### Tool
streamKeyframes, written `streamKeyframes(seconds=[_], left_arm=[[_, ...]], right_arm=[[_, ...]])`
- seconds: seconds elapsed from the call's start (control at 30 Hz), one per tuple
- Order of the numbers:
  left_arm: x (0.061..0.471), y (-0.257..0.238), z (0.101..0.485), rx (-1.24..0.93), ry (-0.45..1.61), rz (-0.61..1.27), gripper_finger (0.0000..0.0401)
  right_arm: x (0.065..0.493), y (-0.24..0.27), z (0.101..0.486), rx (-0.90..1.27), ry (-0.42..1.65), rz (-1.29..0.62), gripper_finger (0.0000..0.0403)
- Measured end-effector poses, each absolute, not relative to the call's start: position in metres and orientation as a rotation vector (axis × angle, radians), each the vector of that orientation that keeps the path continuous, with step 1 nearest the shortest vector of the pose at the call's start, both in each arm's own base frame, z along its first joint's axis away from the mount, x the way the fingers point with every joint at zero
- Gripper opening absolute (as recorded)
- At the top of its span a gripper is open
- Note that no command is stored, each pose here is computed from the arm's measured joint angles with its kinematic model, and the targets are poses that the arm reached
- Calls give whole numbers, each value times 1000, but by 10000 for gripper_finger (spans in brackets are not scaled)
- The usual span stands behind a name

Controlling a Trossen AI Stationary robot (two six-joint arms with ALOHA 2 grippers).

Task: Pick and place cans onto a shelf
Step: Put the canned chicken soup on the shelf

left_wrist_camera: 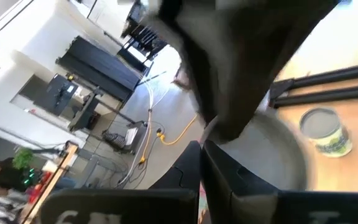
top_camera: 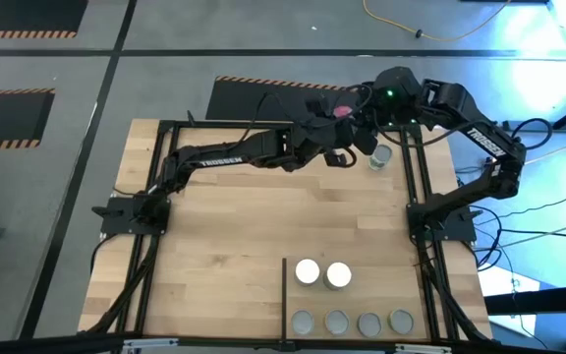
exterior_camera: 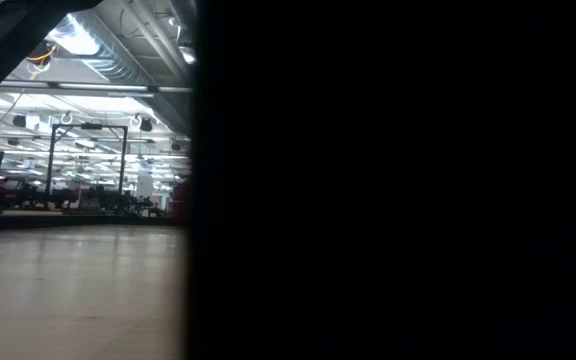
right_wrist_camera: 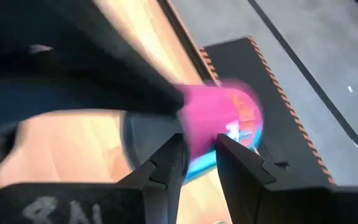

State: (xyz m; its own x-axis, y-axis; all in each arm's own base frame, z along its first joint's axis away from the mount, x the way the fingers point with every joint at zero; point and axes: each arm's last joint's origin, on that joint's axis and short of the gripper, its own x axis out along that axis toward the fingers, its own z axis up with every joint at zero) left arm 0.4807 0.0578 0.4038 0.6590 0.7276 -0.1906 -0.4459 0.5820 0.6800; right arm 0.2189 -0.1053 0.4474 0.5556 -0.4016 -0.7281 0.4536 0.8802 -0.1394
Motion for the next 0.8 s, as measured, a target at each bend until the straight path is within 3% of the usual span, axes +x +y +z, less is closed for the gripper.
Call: streamKeyframes(seconds=[0.53,0.8], left_arm=[[482,52,404,663,491,699,0],[482,52,404,661,487,697,0]], right_arm=[[220,-106,446,74,852,-513,94],[220,-106,445,60,857,-503,22]])
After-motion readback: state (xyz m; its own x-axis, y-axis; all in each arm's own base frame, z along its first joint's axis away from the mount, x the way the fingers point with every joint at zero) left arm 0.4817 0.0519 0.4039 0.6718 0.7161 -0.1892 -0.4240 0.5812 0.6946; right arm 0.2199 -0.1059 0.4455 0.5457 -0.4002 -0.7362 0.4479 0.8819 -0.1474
